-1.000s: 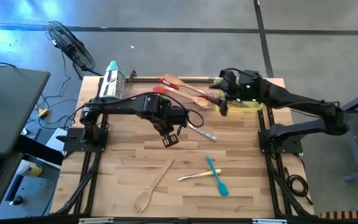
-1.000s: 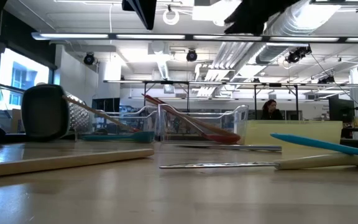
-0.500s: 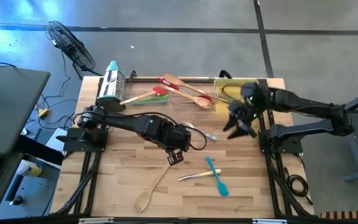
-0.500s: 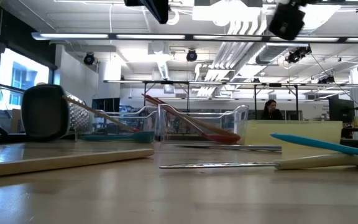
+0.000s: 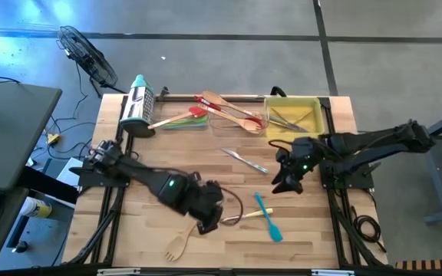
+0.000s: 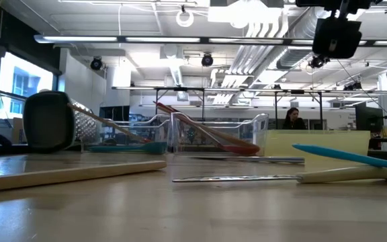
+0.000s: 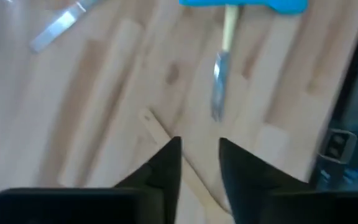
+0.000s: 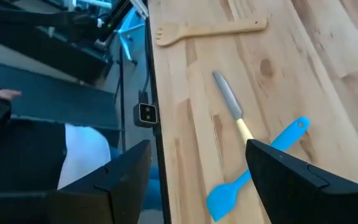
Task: Pick & Place Kitchen Items
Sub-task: Put the blue knife into the yellow bin
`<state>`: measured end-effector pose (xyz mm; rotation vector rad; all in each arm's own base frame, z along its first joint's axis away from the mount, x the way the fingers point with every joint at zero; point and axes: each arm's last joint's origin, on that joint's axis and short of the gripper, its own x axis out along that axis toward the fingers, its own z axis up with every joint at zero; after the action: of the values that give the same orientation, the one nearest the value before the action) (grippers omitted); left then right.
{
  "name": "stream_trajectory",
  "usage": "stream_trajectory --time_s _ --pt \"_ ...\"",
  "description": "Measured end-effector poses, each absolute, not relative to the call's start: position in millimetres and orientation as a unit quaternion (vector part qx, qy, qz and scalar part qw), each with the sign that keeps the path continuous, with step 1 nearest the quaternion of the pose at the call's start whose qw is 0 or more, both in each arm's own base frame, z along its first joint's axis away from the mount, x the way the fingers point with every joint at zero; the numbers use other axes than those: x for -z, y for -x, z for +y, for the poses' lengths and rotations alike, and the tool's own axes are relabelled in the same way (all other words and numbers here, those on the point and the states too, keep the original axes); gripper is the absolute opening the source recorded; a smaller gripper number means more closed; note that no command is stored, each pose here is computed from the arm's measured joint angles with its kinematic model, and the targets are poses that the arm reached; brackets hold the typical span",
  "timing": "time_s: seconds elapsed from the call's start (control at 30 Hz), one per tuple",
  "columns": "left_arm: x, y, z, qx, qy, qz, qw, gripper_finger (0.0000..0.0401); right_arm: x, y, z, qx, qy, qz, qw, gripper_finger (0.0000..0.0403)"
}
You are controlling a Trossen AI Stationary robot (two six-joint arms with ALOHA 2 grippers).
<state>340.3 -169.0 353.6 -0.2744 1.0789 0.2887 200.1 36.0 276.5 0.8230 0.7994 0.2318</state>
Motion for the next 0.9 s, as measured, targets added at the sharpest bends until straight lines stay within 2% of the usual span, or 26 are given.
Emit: stream_trajectory --time_s 0.13,0.27,0.47,0.57,0.9 --pt "-355.1 -329.8 -186.4 -0.174 0.092 0.466 0.863 0.0148 -274.6 -197.6 52.1 -0.077 -0.393 0.376 0.836 0.0254" --pt "-352.1 -328.1 -200.2 -0.173 0.084 0.448 0.873 0.0173 -275.1 -194.6 66.1 -0.057 -0.377 0.362 0.851 0.0254" --pt "-340.2 -330.0 -217.4 -0.149 0.084 0.462 0.870 0.0180 -272.0 -192.4 78.5 -0.001 -0.289 0.327 0.900 0.0254" --pt "-331.9 -336.3 -224.8 -0.127 0.107 0.478 0.863 0.0180 -266.5 -194.7 80.6 0.037 -0.260 0.323 0.909 0.0254" --pt "-325.9 -331.3 -230.6 -0.149 0.133 0.490 0.848 0.0180 -227.6 -213.9 57.1 0.154 -0.216 0.423 0.866 0.0254"
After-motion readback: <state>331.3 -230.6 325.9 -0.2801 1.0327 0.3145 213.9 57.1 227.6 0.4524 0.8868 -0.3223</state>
